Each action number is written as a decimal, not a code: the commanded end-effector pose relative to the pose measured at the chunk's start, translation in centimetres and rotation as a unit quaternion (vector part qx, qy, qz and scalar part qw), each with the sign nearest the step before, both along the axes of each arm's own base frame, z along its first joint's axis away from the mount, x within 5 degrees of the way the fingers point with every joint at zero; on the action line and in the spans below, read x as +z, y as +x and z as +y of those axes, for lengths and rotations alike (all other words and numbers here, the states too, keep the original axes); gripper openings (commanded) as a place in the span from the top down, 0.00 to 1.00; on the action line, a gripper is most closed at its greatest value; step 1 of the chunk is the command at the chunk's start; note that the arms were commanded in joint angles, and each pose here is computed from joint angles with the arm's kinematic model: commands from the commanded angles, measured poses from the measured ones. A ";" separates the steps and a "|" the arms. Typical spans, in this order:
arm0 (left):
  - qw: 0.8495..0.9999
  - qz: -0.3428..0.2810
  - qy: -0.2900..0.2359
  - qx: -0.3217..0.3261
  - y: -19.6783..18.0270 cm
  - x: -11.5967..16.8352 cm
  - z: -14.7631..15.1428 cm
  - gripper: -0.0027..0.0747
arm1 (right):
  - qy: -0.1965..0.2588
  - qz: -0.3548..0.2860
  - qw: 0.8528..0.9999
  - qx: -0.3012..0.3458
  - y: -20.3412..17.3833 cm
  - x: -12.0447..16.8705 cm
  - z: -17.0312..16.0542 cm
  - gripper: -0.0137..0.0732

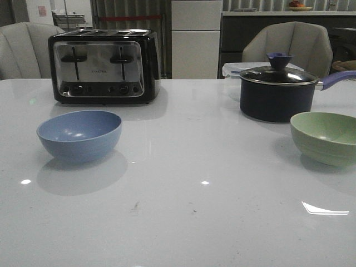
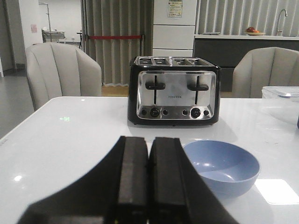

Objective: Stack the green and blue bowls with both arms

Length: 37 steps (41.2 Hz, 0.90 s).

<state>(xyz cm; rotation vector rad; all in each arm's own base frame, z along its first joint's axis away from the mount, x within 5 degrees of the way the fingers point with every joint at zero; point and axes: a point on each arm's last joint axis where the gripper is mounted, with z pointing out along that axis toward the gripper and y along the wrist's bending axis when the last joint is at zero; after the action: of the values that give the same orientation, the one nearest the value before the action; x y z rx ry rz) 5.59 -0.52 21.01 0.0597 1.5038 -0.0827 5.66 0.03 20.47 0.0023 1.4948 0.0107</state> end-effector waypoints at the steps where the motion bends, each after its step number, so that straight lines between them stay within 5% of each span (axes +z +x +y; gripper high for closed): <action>1: 0.999 -0.049 -0.011 0.003 -0.2 0.7 0.1 0.85 | -0.006 -0.058 0.998 0.000 -0.3 1.1 0.0 0.81; 37: 0.998 -0.067 -0.010 0.004 -0.3 1.2 0.1 0.85 | -0.006 -0.068 0.998 0.000 -0.4 1.6 0.0 0.81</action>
<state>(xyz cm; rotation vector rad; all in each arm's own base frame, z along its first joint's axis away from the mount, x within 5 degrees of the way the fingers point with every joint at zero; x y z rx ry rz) 5.59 -0.51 21.08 0.0590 1.4958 -0.0826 5.66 0.03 20.47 0.0023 1.4948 0.0107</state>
